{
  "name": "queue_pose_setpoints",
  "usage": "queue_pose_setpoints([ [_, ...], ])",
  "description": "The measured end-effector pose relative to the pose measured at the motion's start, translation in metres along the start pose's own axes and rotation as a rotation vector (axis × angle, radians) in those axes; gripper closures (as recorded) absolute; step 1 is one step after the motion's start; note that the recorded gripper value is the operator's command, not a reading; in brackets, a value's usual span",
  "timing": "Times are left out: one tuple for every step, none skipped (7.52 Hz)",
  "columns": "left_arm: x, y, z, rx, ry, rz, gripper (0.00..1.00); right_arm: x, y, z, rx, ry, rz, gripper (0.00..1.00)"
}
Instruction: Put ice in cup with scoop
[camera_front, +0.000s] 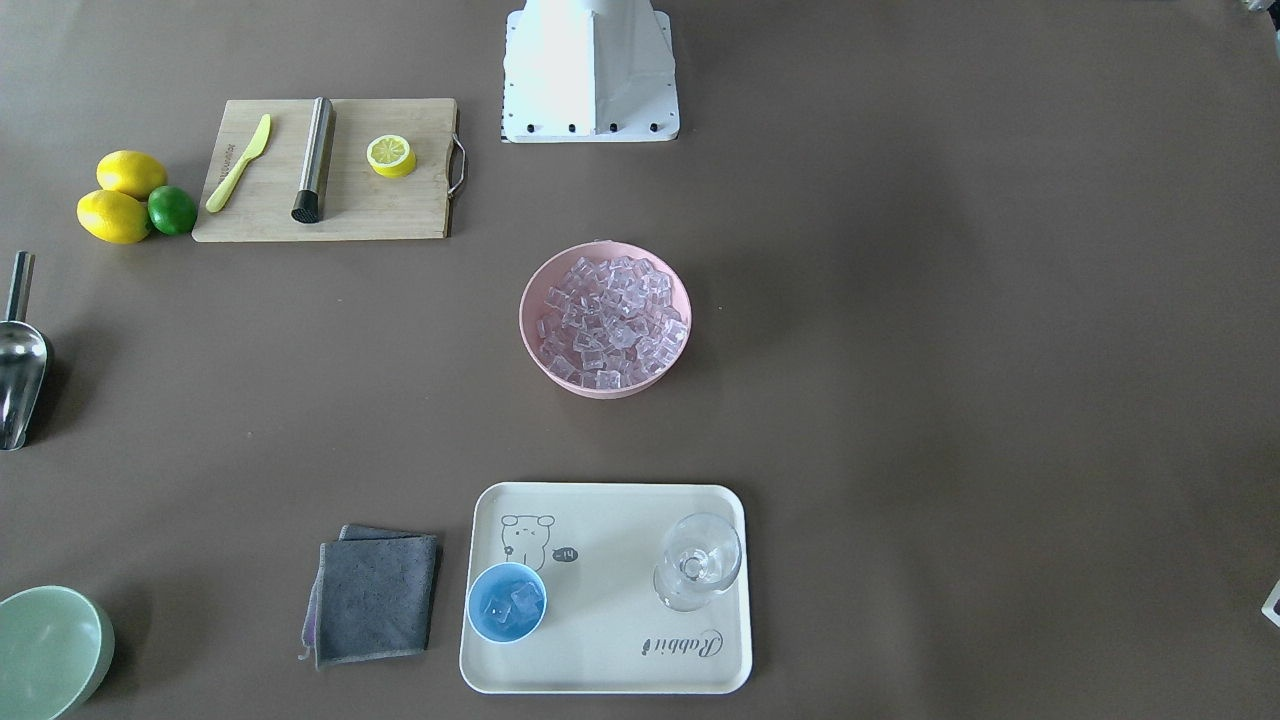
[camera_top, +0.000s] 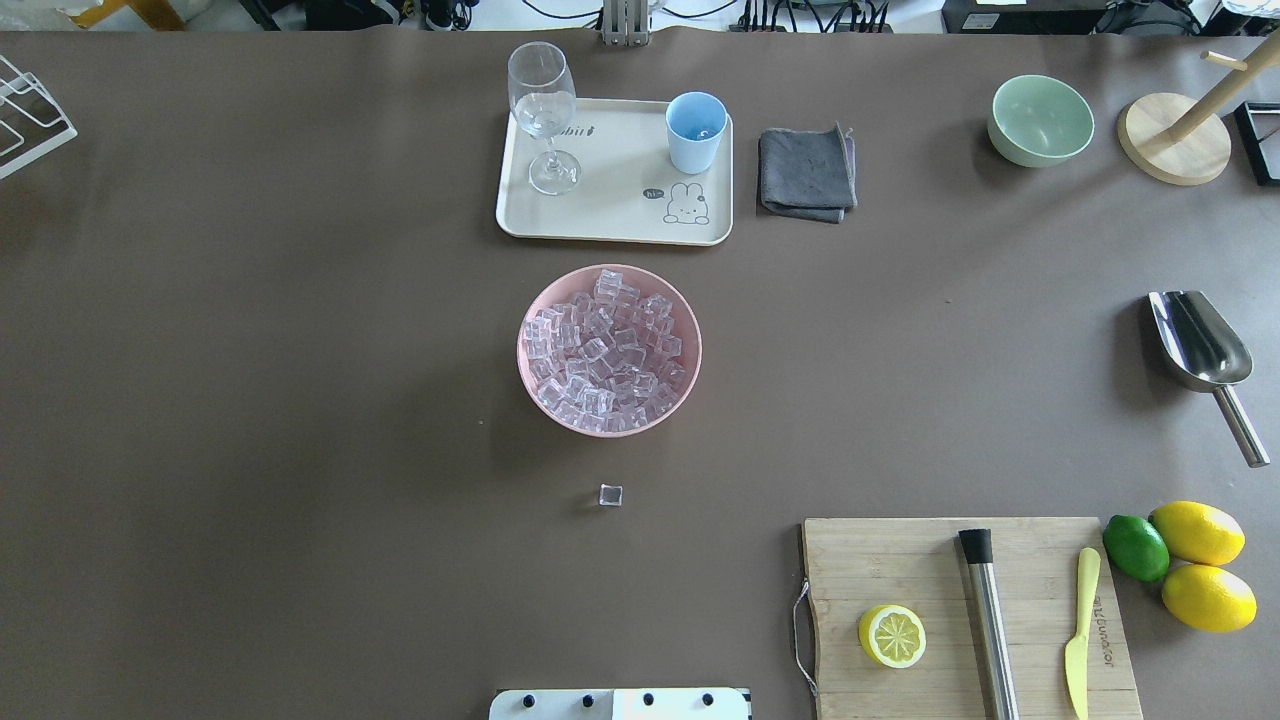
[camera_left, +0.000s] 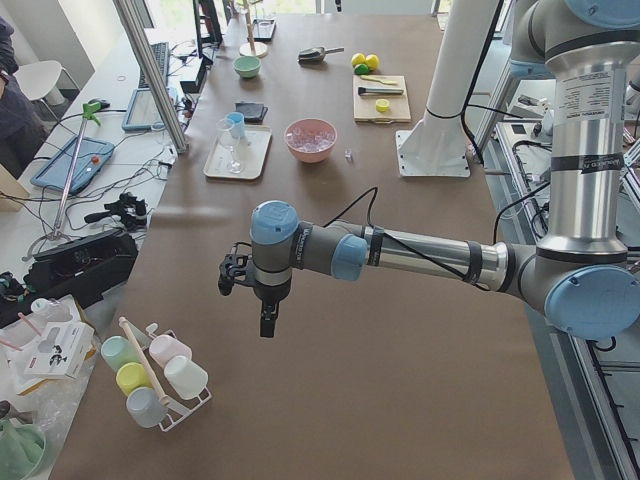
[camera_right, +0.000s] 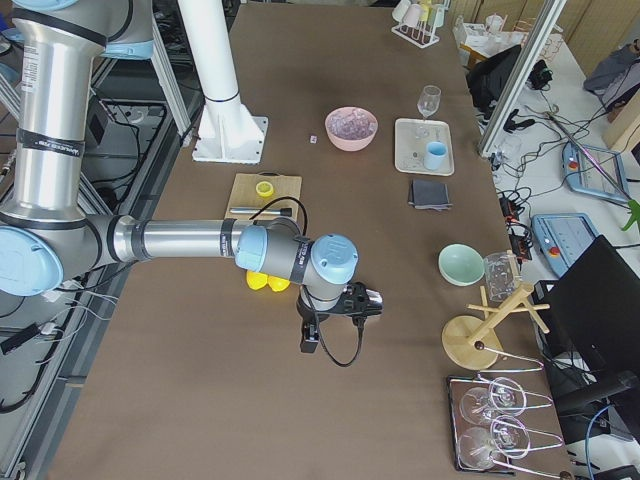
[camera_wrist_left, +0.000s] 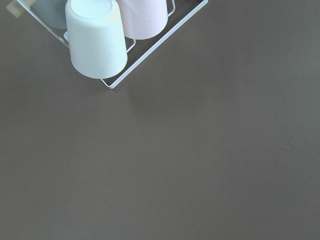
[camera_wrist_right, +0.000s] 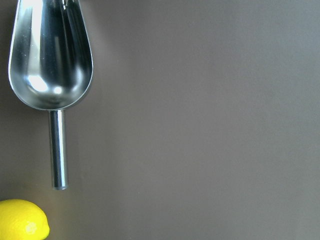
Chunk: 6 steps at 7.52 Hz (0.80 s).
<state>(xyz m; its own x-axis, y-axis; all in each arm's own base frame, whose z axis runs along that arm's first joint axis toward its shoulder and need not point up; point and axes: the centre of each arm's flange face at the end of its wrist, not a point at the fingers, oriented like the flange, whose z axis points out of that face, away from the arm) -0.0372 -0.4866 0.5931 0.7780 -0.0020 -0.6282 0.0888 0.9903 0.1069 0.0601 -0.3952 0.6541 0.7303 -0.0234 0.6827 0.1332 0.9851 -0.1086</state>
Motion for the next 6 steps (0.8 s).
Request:
queue_pose_setpoints([
  [-0.0005, 0.0000, 0.0006, -0.001, 0.000, 0.000, 0.01, 0.0002, -0.0002, 0.0000, 0.000, 0.000, 0.000, 0.00],
  [-0.0022, 0.0000, 0.0028, -0.005, -0.001, -0.004, 0.01, 0.0007, -0.0005, 0.0005, -0.001, 0.001, -0.001, 0.00],
  [-0.0031, 0.0001, 0.0039, -0.008, -0.002, -0.006, 0.01, 0.0012, -0.0011, 0.0008, 0.001, 0.002, -0.002, 0.00],
  [-0.0028, -0.0001, 0.0036, -0.007, -0.001, -0.005, 0.01, 0.0009, -0.0015, 0.0005, 0.003, 0.001, -0.002, 0.00],
  [-0.0021, -0.0003, 0.0025, -0.005, -0.001, -0.004, 0.01, 0.0007, -0.0017, 0.0003, 0.003, 0.001, -0.003, 0.00],
  [-0.0015, -0.0004, 0.0017, -0.003, -0.001, -0.003, 0.01, 0.0010, -0.0017, 0.0006, 0.003, 0.002, -0.004, 0.00],
])
